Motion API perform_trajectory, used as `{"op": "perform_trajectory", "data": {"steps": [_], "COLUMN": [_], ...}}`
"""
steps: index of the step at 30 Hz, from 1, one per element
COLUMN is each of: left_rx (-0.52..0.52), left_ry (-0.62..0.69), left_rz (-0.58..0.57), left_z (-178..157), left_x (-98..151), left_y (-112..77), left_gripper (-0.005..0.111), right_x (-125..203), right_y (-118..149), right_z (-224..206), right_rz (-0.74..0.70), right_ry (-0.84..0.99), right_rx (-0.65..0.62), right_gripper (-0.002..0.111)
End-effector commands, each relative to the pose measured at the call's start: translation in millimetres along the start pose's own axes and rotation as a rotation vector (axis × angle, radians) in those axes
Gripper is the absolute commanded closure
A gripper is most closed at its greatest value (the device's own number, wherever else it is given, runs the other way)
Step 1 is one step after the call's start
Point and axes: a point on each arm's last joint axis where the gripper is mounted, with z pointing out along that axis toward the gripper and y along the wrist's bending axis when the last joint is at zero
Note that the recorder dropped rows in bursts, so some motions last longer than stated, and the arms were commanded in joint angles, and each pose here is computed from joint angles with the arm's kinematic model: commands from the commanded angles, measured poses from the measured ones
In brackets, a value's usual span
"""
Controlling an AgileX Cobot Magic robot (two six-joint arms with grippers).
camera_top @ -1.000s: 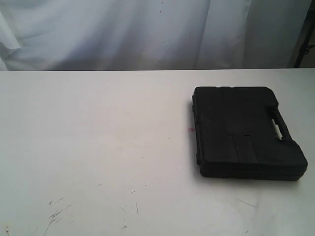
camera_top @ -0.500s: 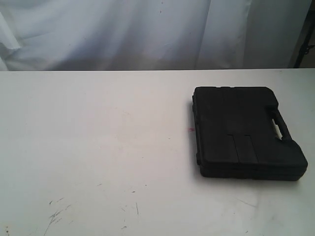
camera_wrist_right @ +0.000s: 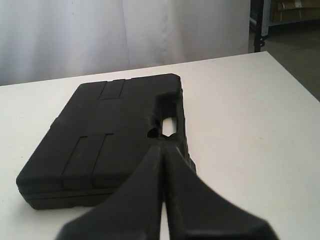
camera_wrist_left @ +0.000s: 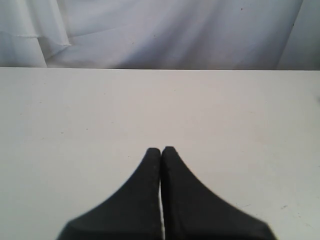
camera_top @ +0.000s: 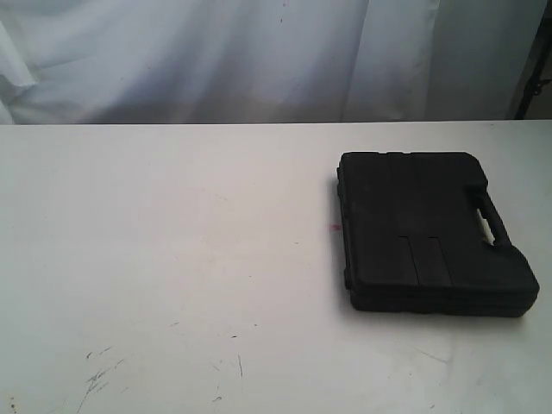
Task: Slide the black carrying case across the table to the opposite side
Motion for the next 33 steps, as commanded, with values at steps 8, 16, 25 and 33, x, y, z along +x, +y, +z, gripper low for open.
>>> {"op": "perform_trajectory", "data": {"steps": [8, 16, 25, 33], "left_rx": [-0.001, -0.001, -0.001, -0.001], "left_ry": [-0.006, -0.006, -0.006, -0.006], "left_rz": [0.000, -0.002, -0.002, 0.000], "left_z": [0.2, 0.2, 0.2, 0.2], "left_x": [0.8, 0.8, 0.8, 0.8], "left_y": [0.1, 0.1, 0.1, 0.1], "left_gripper": [0.107, 0.107, 0.107, 0.107], "right_x": [3.6, 3.3, 3.3, 3.3], "right_y": [-0.8, -0.8, -0.8, -0.8], "right_z": [-0.1, -0.1, -0.1, -0.1], "right_rz": [-0.053, -0.034, -0.034, -0.034], "right_ry": [0.028, 0.024, 0.024, 0.024], "right_rx": [0.010, 0.011, 0.011, 0.011], "right_gripper": [0.108, 0.108, 0.108, 0.108]}}
